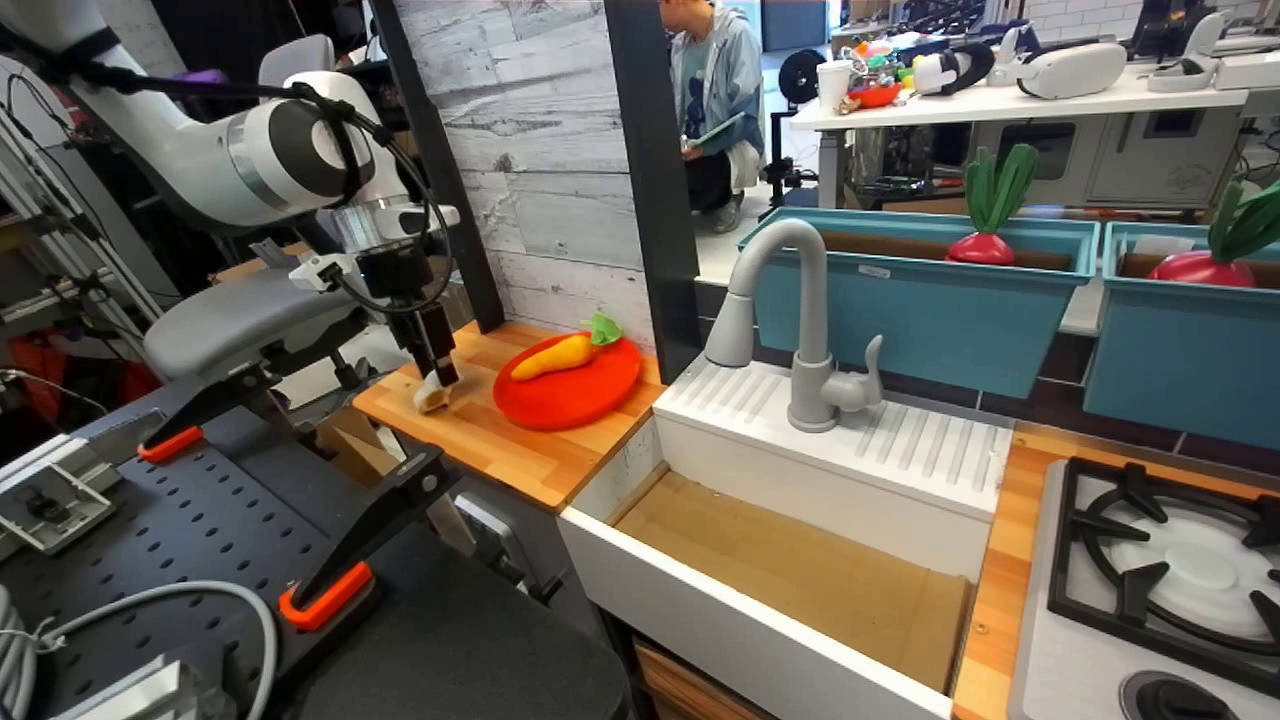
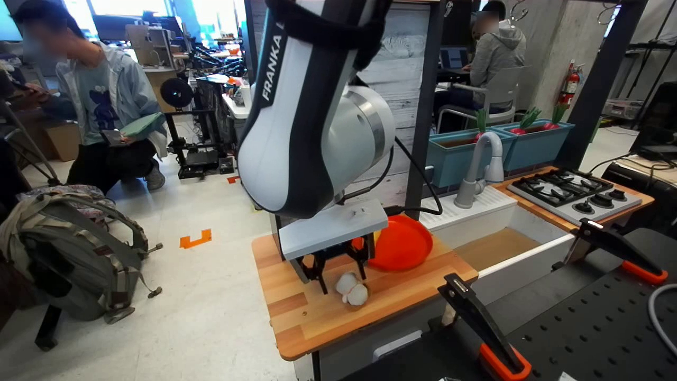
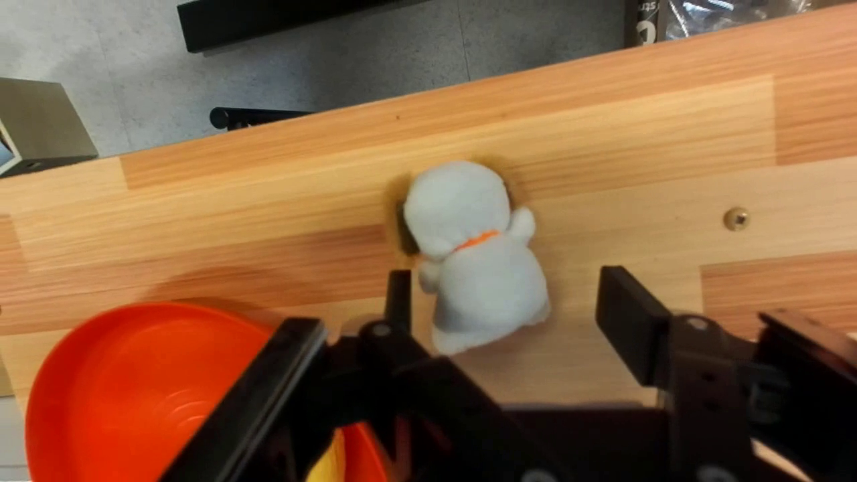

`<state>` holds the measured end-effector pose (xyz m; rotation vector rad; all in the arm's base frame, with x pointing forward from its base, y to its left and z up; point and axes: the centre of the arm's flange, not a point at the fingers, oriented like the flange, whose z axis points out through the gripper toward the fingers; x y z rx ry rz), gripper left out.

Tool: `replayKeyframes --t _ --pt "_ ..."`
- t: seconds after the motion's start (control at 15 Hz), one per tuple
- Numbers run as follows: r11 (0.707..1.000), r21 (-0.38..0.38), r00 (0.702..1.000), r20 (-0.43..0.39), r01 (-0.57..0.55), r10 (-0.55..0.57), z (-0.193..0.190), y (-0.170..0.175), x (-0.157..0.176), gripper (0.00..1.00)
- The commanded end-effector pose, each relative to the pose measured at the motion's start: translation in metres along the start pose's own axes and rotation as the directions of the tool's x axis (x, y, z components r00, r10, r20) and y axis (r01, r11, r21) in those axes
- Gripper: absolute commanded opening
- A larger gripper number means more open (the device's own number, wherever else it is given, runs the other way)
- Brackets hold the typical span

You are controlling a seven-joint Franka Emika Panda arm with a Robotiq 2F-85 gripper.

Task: Pick up the carrot plush toy and put it on the plate, then move the animal plush toy

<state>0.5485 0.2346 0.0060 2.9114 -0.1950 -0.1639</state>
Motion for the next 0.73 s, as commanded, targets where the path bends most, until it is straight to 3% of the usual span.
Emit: replayKeyframes --t 0.0,0.6,0.67 --pt "1.0 -0.008 1.0 -0.003 0.0 0.0 -0.006 0.0 0.009 0.99" --pt "0.997 0.079 0.999 -0.046 0.009 -0.006 -0.076 0.019 -0.018 1.0" --pt "0.999 0.048 0.999 -0.042 -0.008 0.01 -0.052 0.003 0.001 1.0"
